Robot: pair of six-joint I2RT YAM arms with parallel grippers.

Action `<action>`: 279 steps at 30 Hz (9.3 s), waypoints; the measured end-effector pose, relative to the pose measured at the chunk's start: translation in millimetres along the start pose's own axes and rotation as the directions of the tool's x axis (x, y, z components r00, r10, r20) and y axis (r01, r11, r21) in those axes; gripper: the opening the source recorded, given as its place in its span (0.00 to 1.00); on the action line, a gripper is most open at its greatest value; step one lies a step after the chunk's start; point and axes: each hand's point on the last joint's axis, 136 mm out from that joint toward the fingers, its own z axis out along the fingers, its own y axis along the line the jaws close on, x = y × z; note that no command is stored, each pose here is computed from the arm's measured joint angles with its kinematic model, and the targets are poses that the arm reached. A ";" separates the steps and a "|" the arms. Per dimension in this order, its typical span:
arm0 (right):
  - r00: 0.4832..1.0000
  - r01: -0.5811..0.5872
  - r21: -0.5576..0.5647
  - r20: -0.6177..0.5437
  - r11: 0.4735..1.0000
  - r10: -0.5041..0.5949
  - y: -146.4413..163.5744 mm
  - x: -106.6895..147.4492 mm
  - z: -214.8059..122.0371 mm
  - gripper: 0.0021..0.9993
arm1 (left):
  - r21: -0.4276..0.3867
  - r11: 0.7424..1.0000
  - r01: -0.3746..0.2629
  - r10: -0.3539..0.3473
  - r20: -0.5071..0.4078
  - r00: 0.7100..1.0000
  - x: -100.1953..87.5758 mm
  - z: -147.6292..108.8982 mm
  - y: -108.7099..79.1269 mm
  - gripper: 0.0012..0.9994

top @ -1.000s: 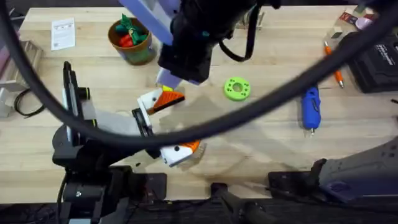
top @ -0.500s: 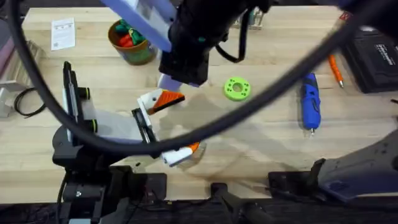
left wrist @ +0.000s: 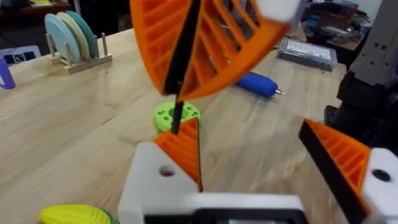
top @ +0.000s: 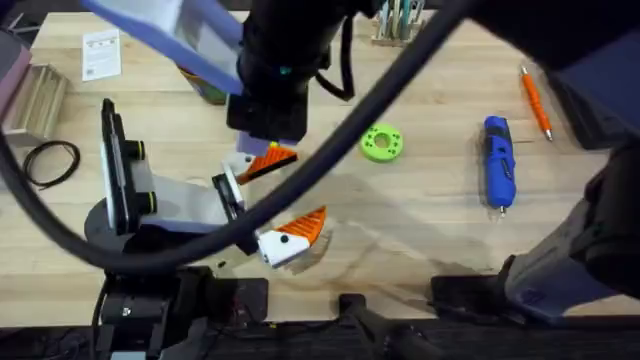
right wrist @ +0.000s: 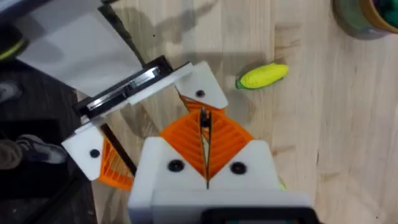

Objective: Pick up the gripper from the table and insert it into the empty holder that is missing its gripper. Then pick up a screw, insert it into the mounting hole, and use the screwdriver to tighten it. Finally, clean up the table by picking up the vegetable and placing it into the bucket.

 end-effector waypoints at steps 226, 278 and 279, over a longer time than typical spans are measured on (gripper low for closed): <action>0.999 0.024 0.001 -0.040 1.000 -0.024 0.5 -6.4 27.7 0.00 | 0.005 1.000 0.005 -0.005 -0.001 1.000 0.2 0.0 -0.8 0.99; 0.998 0.014 -0.007 -0.054 1.000 -0.014 1.4 -2.6 33.2 0.00 | 0.005 1.000 0.007 -0.007 -0.001 1.000 0.3 0.0 -0.8 0.99; 0.998 0.014 -0.007 -0.054 1.000 -0.014 1.5 -2.6 33.2 0.00 | 0.005 1.000 0.006 -0.006 -0.001 1.000 0.2 0.0 -0.8 0.99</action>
